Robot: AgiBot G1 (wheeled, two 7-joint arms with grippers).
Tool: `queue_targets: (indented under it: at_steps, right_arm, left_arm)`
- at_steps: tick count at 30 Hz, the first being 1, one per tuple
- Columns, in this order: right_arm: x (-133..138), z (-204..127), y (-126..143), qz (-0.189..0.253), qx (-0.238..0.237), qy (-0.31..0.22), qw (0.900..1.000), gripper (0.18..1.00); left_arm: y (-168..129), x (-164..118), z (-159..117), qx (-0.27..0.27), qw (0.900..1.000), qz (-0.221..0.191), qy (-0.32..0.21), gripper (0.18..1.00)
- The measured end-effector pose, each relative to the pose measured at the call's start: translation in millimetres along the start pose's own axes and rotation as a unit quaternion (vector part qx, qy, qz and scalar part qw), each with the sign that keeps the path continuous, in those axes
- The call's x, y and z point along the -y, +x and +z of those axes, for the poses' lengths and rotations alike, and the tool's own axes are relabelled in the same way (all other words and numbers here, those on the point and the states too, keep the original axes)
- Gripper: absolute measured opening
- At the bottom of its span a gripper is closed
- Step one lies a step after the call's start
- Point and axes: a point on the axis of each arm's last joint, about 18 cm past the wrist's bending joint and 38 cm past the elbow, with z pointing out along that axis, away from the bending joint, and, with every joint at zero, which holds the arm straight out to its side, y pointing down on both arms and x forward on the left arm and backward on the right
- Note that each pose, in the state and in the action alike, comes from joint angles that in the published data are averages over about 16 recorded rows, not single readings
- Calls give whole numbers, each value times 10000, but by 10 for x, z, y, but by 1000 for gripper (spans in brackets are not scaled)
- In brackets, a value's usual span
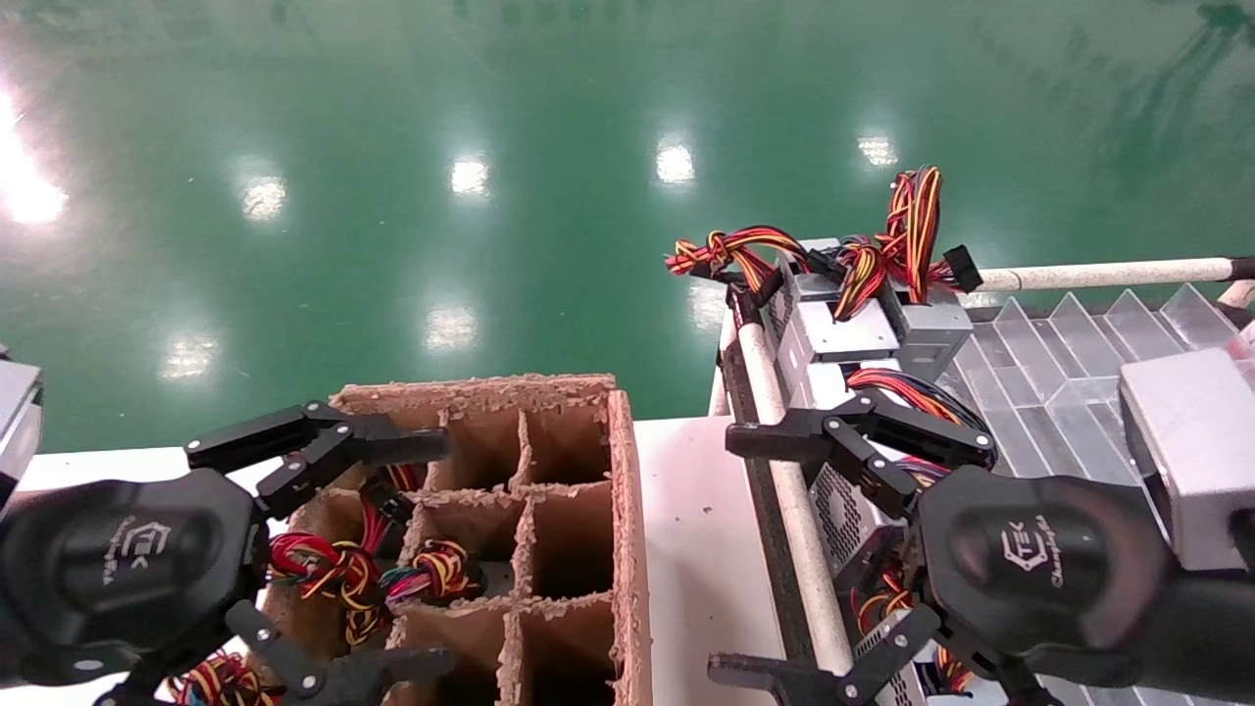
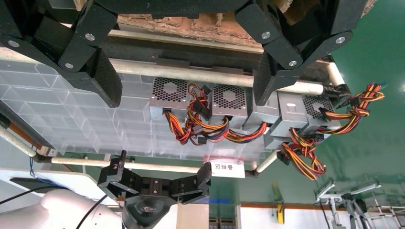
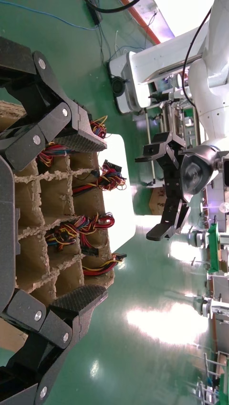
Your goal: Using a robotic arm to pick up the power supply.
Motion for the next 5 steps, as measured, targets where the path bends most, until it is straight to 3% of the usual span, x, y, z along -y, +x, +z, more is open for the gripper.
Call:
queue_targets:
  at_steps: [5]
  right_arm:
    - [0, 0, 0, 0, 0, 0, 10000, 1001]
  left_arm:
    - [0, 0, 0, 0, 10000, 0, 0, 1000]
